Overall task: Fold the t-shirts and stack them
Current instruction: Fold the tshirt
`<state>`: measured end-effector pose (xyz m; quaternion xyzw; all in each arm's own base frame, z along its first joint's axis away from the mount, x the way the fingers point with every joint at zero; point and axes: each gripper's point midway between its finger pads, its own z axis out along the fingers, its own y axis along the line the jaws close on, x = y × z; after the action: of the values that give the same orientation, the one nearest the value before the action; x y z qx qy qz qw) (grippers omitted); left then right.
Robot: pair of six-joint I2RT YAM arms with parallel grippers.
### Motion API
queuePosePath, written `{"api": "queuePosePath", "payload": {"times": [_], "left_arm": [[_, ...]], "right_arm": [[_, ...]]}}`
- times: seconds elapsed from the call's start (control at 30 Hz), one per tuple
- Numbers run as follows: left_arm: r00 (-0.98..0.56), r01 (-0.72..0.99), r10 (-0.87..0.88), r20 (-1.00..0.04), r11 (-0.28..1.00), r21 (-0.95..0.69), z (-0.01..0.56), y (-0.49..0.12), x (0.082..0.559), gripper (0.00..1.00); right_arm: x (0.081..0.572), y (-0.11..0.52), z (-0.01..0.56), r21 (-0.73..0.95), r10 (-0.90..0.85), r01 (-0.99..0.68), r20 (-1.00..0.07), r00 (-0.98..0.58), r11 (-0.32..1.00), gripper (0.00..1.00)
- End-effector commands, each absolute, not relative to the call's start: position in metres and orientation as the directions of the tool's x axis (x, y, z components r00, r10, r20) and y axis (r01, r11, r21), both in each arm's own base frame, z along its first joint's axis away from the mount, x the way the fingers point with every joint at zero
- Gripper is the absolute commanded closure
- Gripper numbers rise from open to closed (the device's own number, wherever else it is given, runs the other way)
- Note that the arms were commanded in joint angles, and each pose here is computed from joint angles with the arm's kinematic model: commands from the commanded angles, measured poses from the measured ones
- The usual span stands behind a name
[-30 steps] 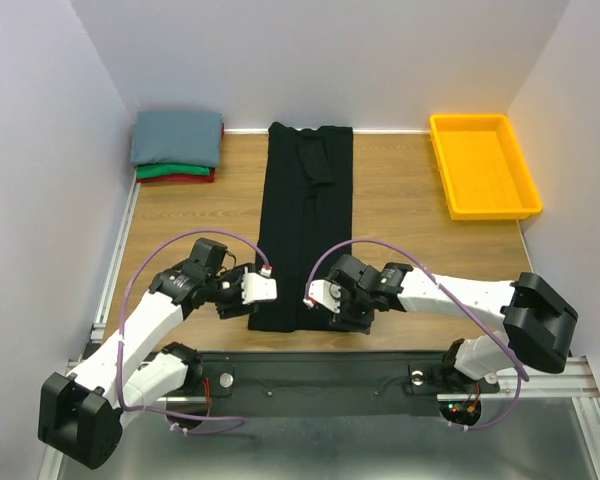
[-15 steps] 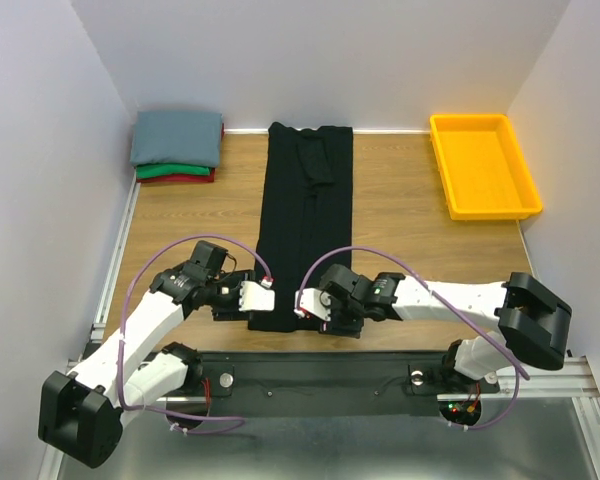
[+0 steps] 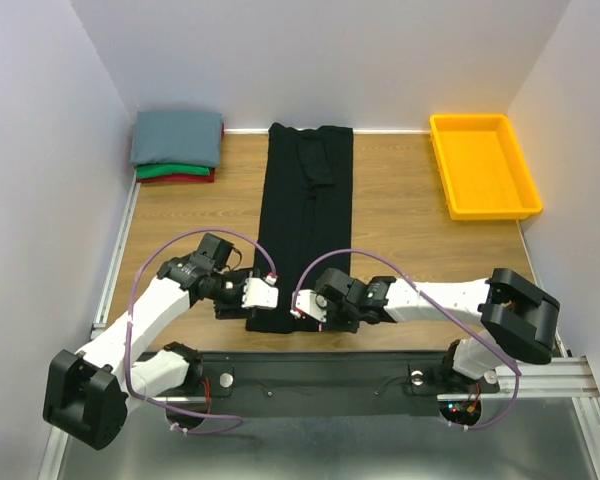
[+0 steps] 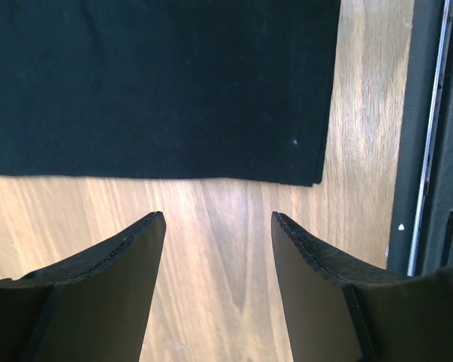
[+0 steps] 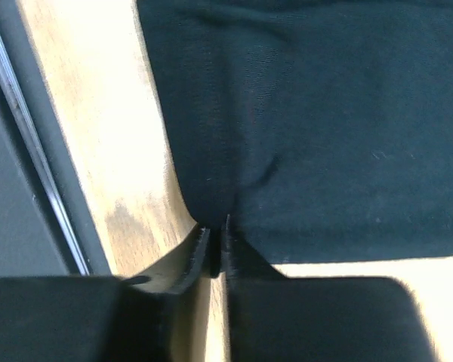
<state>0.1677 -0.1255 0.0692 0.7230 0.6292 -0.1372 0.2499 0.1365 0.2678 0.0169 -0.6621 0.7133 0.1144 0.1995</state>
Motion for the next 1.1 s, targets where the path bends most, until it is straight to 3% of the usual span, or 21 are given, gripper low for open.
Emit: {"api": "queuePosePath", "payload": {"times": [0.0, 0.17, 0.43, 0.6, 0.63, 0.77, 0.9, 1.07], "left_arm": [[0.277, 0.958, 0.793, -0.542, -0.187, 0.216, 0.083, -0.141, 0.161, 0.31], [0.399, 0.916, 0.778, -0.486, -0.321, 0.239, 0.066, -0.15, 0.146, 0.36], [0.507, 0.861, 0.745, -0.434, -0.456, 0.224, 0.031, -0.154, 0.124, 0.4], [0.515, 0.856, 0.741, -0.431, -0.47, 0.214, 0.021, -0.162, 0.119, 0.4], [0.505, 0.862, 0.753, -0.422, -0.465, 0.202, 0.017, -0.161, 0.119, 0.47], [0.491, 0.871, 0.77, -0.408, -0.454, 0.191, 0.013, -0.165, 0.125, 0.59], [0.486, 0.873, 0.8, -0.353, -0.466, 0.146, 0.004, -0.159, 0.127, 0.63], [0.48, 0.876, 0.805, -0.347, -0.456, 0.155, 0.003, -0.164, 0.132, 0.6]], "right_arm": [[0.131, 0.241, -0.011, -0.1, -0.943, -0.987, -0.323, -0.084, 0.122, 0.99], [0.121, 0.254, 0.001, -0.023, -0.913, -0.989, -0.389, -0.125, 0.145, 0.99], [0.123, 0.251, -0.001, 0.027, -0.904, -0.983, -0.39, -0.175, 0.179, 0.99], [0.124, 0.25, 0.0, 0.034, -0.902, -0.983, -0.392, -0.18, 0.182, 0.99], [0.124, 0.251, 0.001, 0.033, -0.901, -0.983, -0.396, -0.18, 0.181, 0.99], [0.124, 0.251, 0.005, 0.034, -0.898, -0.984, -0.405, -0.173, 0.175, 0.99], [0.122, 0.252, 0.006, 0.041, -0.899, -0.986, -0.404, -0.166, 0.164, 0.99], [0.119, 0.253, 0.009, 0.054, -0.897, -0.987, -0.411, -0.163, 0.154, 0.99]]}}
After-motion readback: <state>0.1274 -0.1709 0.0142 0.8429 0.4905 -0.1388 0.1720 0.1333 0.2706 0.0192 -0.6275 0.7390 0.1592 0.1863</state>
